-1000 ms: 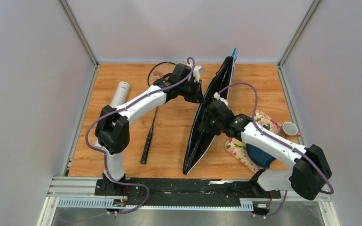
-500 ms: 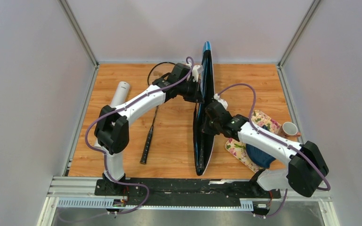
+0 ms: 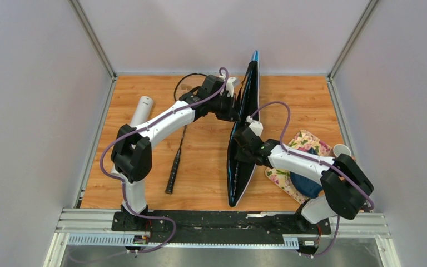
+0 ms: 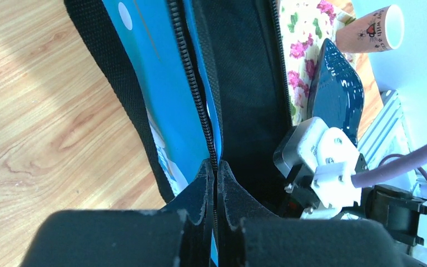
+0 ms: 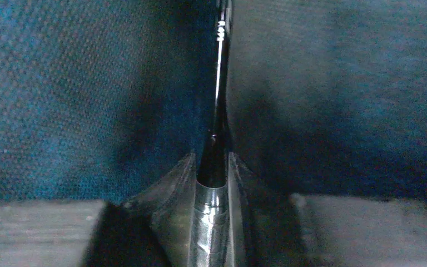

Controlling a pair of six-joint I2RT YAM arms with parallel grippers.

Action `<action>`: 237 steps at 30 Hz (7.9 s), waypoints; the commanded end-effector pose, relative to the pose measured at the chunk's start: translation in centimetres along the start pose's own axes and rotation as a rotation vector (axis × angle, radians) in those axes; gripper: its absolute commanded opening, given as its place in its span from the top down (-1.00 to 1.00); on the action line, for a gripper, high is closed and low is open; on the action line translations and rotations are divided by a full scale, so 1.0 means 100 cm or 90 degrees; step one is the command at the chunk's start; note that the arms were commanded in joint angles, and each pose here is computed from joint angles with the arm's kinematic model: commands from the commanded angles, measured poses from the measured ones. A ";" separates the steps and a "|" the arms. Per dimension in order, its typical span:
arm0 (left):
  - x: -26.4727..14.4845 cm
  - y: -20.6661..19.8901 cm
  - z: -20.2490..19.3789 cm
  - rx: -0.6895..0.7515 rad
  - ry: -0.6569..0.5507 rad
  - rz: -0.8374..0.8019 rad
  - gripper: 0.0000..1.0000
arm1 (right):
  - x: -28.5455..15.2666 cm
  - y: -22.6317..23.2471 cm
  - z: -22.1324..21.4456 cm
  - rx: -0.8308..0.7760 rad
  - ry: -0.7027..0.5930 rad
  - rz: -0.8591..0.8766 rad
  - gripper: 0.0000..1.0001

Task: Pack up the badminton gear

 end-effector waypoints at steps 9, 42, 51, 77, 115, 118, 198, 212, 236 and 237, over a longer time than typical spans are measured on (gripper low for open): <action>-0.017 -0.006 0.008 0.052 -0.027 -0.020 1.00 | -0.113 0.031 0.053 -0.123 -0.040 0.147 -0.56; -0.016 0.009 0.010 0.063 0.003 0.022 1.00 | -0.038 -0.005 0.193 -0.015 -0.206 -0.039 1.00; -0.058 0.029 0.020 0.093 -0.024 0.091 -0.43 | -0.047 -0.022 0.193 0.038 -0.230 -0.072 1.00; -0.081 0.197 -0.155 -0.076 0.220 0.501 -0.13 | -0.042 -0.017 0.195 -0.075 -0.185 0.064 1.00; -0.139 0.114 -0.090 0.090 0.018 0.388 1.00 | -0.026 -0.014 0.195 -0.058 -0.164 0.060 1.00; -0.143 0.090 -0.090 0.153 0.034 0.406 1.00 | -0.024 -0.011 0.196 -0.043 -0.157 0.058 1.00; 0.029 -0.021 -0.040 0.084 0.062 0.054 1.00 | -0.032 0.029 0.183 -0.006 -0.083 0.314 1.00; 0.006 -0.020 -0.039 0.098 0.038 0.075 0.08 | -0.034 0.022 0.185 -0.001 -0.081 0.322 1.00; -0.037 0.045 -0.146 -0.134 0.068 0.108 -0.18 | -0.045 0.009 0.186 -0.003 -0.070 0.379 1.00; -0.031 0.041 -0.146 -0.139 0.063 0.074 -0.18 | -0.045 0.010 0.186 -0.005 -0.069 0.380 1.00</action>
Point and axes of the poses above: each gripper's point midway between its finger pads, its own x axis out along the fingers, its own y axis along the line the jaws close on, z = x × y, the point moved 5 cm from there along -x, back along the fingers, and after that the axes turned 9 degrees about x, right-handed, at the moved point
